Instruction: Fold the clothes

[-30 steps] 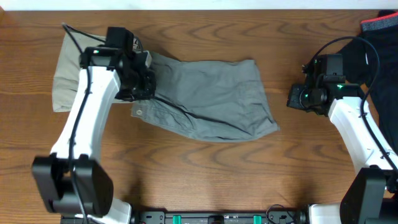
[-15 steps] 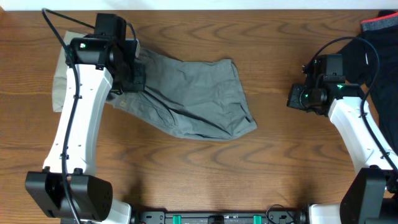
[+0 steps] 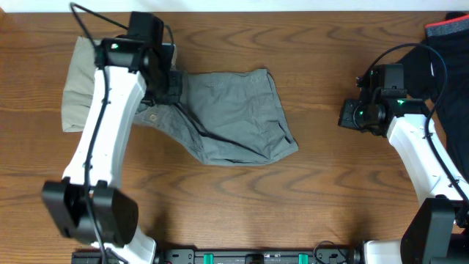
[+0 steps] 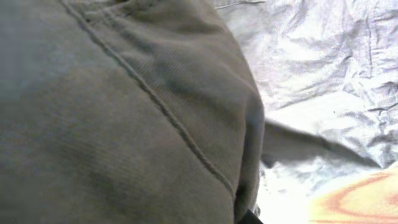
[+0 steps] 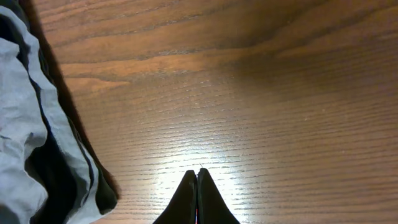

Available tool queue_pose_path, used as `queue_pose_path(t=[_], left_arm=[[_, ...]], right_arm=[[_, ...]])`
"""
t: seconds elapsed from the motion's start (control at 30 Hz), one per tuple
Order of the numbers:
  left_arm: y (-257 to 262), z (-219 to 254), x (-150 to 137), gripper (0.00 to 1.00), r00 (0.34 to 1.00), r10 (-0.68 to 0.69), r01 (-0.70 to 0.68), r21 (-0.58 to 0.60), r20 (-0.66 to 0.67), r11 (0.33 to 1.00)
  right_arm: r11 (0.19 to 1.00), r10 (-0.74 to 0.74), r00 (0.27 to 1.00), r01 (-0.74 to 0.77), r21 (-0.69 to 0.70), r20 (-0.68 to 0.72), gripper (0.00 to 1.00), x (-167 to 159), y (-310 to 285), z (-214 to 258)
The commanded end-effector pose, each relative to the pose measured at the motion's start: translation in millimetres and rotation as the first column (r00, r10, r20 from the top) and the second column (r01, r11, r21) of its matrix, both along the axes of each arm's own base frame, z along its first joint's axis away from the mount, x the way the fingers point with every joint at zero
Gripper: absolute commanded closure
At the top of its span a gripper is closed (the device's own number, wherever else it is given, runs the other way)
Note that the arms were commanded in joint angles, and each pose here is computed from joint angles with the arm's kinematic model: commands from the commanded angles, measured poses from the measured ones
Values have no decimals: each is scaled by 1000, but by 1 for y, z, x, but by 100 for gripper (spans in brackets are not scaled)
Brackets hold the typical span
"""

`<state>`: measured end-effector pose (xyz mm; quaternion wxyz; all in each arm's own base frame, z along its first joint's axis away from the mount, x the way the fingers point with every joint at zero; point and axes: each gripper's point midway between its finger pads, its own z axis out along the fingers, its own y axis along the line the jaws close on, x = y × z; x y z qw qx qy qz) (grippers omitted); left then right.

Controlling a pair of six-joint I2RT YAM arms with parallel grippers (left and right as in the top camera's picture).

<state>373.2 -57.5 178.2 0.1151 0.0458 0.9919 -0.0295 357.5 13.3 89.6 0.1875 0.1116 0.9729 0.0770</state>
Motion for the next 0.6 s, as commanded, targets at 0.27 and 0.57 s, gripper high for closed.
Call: queue_pose_path(t=[0.27,0.57], left_arm=[[-119,-18,0,85,968,-248,249,-67,29,966],[-214,-57,-15,85,894,-445,448,-57,56,892]], right_arm=[[1000,-1,1000,1,-6,0,99,1,-1,0],[1000,12,1000,-12,7,-9,99,-2,4,-1]])
